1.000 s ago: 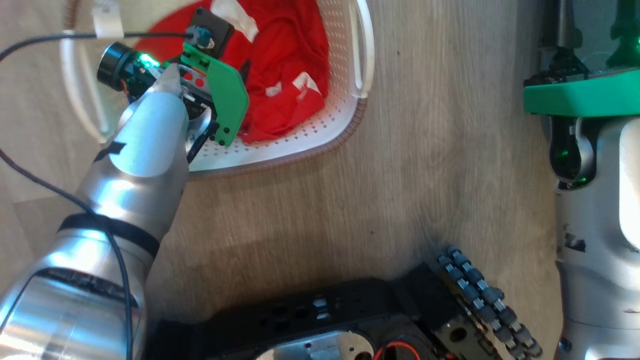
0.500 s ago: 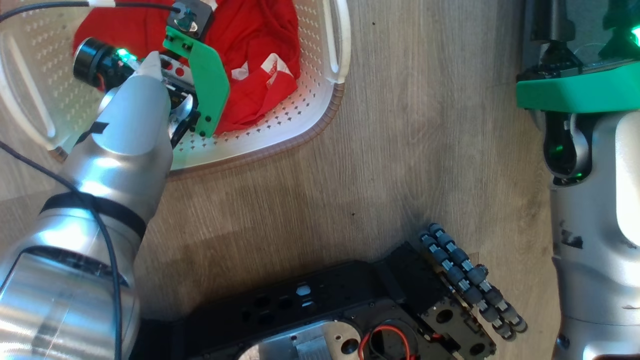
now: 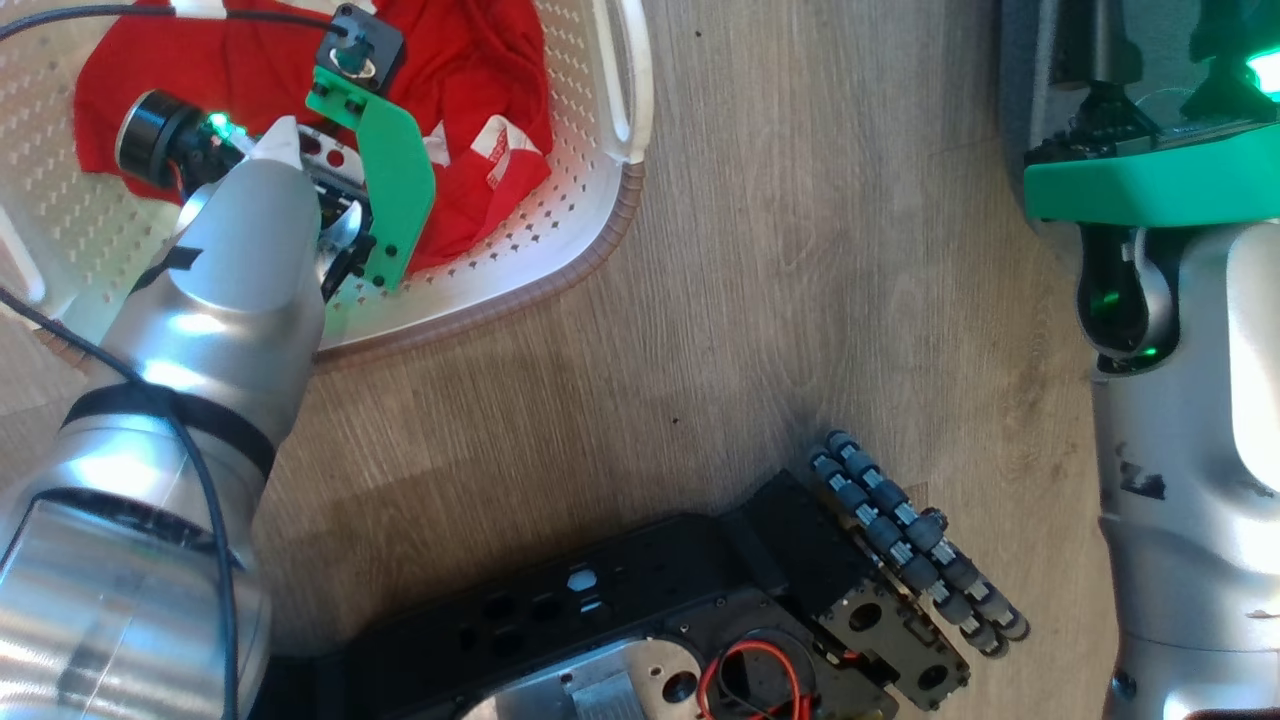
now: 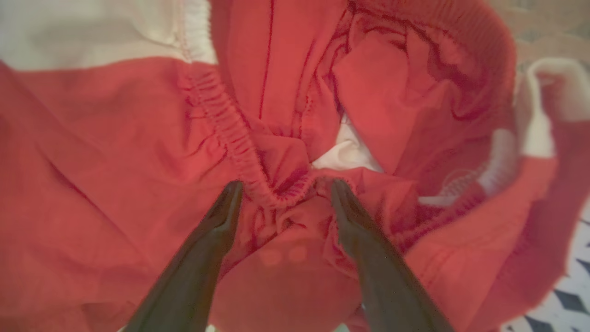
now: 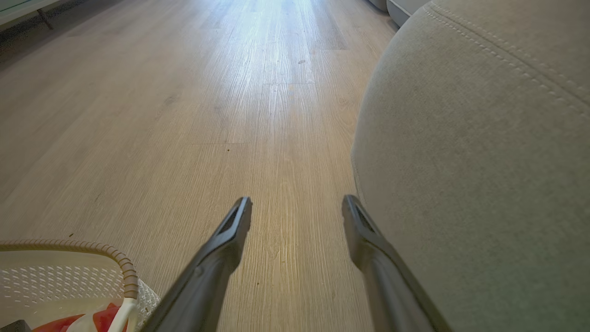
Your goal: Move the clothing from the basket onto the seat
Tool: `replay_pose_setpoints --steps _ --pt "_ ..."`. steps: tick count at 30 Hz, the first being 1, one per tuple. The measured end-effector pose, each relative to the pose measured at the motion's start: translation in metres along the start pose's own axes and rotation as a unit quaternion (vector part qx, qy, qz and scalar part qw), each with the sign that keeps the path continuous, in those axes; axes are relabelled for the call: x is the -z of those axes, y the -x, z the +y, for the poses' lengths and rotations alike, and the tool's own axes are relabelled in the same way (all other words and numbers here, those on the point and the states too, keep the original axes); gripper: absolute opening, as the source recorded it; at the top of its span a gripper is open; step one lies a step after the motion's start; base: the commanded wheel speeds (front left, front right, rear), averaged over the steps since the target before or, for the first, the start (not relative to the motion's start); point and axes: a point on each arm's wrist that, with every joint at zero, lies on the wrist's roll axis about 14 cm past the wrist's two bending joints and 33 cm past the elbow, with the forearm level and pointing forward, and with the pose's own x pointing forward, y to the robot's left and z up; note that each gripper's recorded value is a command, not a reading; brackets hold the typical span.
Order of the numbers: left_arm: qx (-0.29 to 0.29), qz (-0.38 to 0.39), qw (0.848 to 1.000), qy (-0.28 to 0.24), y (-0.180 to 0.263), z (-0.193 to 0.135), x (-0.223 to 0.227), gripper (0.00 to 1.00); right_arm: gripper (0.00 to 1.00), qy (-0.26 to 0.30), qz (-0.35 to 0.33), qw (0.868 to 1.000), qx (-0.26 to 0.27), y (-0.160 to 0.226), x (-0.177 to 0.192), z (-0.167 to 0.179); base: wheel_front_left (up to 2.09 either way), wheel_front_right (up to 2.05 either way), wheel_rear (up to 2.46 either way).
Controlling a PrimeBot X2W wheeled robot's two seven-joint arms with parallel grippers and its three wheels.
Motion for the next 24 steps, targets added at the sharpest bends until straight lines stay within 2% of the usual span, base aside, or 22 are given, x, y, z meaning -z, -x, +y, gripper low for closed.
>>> replay_pose_setpoints --steps 1,2,3,4,5,6,10,16,24 --pt "0.001 0.001 1.0 -0.002 -0.001 -0.001 0.0 0.97 1.0 -0.001 -0.001 1.0 0.002 0.0 -0.001 -0.002 0.0 0.0 0.0" --pt "0.002 0.004 1.0 -0.004 -0.001 -0.002 0.001 0.69 1.0 0.0 -0.001 1.0 0.004 0.001 -0.001 -0.003 0.0 0.0 0.0" --pt "0.002 0.005 1.0 -0.005 -0.001 -0.003 0.002 0.46 1.0 0.0 -0.002 1.0 0.005 0.001 -0.002 -0.004 0.0 0.0 0.0" --pt "0.002 0.006 1.0 -0.006 -0.001 -0.003 0.002 0.46 1.0 0.001 -0.002 1.0 0.006 0.001 -0.003 -0.004 0.0 0.0 0.0" --pt "0.003 0.006 1.0 -0.006 -0.001 -0.003 0.002 0.27 1.0 0.001 -0.003 1.0 0.006 0.002 -0.004 -0.005 0.0 0.0 0.0" --pt "0.003 0.006 1.0 -0.007 -0.001 -0.004 0.002 0.0 1.0 0.001 -0.003 1.0 0.008 0.002 -0.004 -0.006 0.0 0.0 0.0" --pt "0.004 -0.009 1.0 0.005 0.002 -0.004 -0.004 0.0 1.0 0.002 -0.005 1.0 0.015 0.003 -0.007 -0.011 0.0 0.0 0.0" --pt "-0.009 -0.1 0.995 0.024 0.026 0.004 -0.043 0.0 1.0 -0.003 -0.019 1.0 0.021 0.002 -0.019 -0.011 0.0 0.0 0.0" --pt "-0.045 -0.233 0.97 0.048 0.094 0.016 -0.093 0.0 1.0 -0.004 -0.038 0.999 0.026 0.017 -0.045 -0.009 0.0 0.0 0.0"
